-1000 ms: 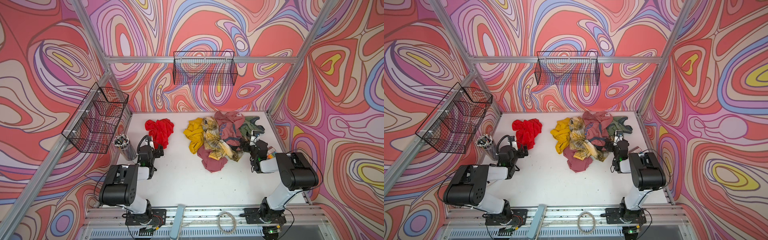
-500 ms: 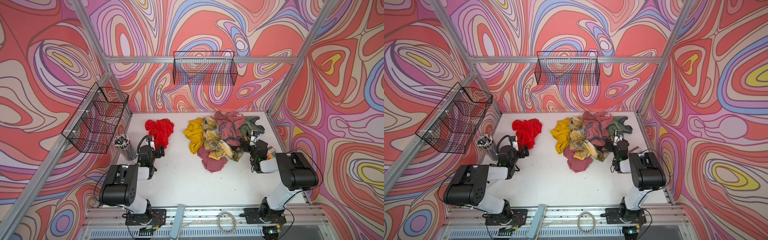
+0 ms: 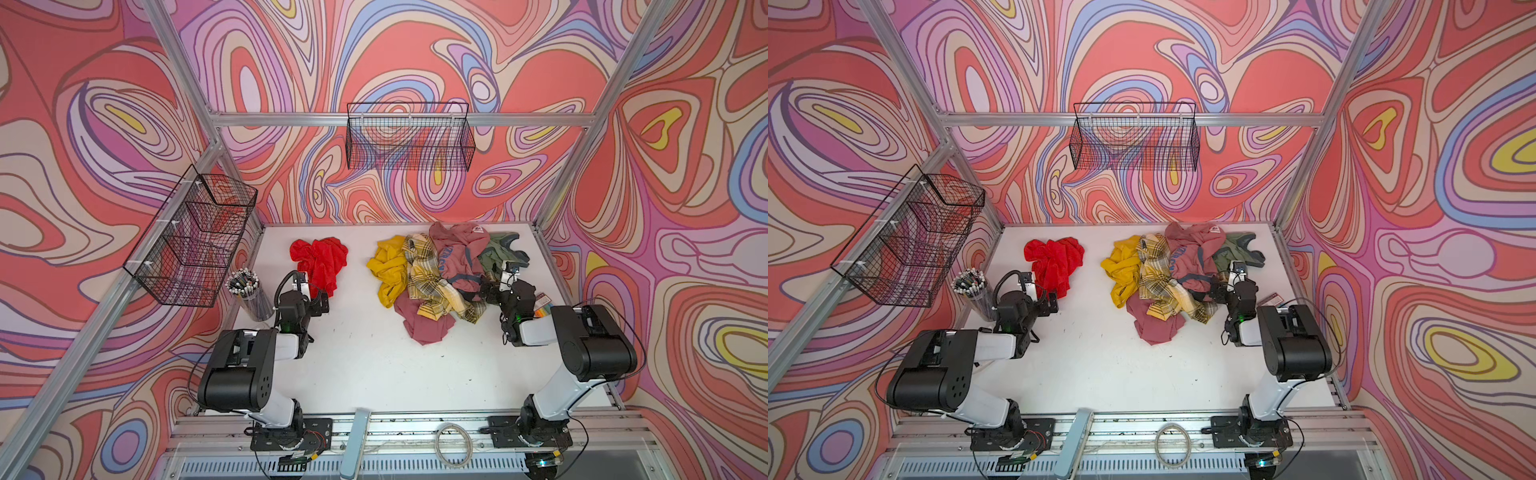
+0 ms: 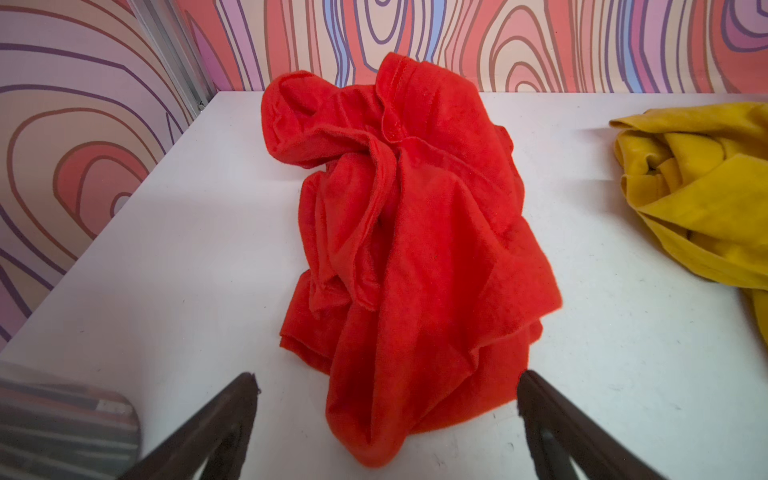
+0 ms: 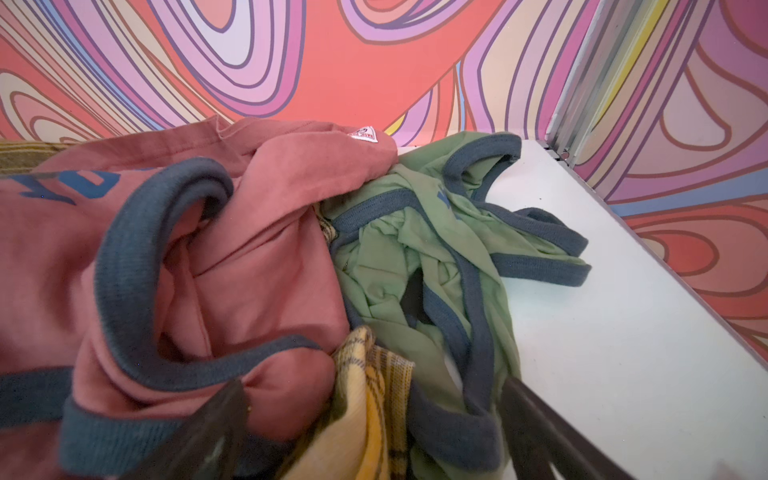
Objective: Pick out a specific cloth from the pile
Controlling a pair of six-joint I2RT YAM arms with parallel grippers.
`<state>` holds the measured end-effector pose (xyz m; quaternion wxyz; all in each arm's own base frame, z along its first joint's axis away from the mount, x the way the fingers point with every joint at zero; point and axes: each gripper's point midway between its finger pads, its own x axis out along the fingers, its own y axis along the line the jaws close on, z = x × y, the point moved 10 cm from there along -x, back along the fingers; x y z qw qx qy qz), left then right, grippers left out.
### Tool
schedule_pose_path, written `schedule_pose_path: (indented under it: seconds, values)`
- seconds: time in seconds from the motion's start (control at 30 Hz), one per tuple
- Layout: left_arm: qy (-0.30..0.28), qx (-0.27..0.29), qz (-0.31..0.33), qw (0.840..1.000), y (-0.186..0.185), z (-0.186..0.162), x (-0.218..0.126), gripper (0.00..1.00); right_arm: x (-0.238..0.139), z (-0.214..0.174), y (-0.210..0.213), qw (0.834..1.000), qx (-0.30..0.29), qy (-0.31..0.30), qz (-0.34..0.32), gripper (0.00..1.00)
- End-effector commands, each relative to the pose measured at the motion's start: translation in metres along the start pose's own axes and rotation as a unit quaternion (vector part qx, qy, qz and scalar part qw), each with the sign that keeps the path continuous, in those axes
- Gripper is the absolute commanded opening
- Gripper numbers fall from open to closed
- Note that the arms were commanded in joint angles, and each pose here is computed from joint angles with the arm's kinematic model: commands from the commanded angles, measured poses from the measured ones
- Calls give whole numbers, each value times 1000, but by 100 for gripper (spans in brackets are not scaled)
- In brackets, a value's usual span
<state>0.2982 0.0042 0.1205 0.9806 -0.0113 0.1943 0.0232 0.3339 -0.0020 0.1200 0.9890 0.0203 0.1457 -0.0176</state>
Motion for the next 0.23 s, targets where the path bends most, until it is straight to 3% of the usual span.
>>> schedule_pose_path:
  seconds: [0.0, 0.2]
  values:
    - [-10, 8, -10, 1000, -2, 4, 1, 100, 1, -2, -1, 1000, 3, 5, 1, 98]
    - [-9, 8, -9, 1000, -2, 4, 1, 100, 1, -2, -1, 1000, 3, 5, 0, 98]
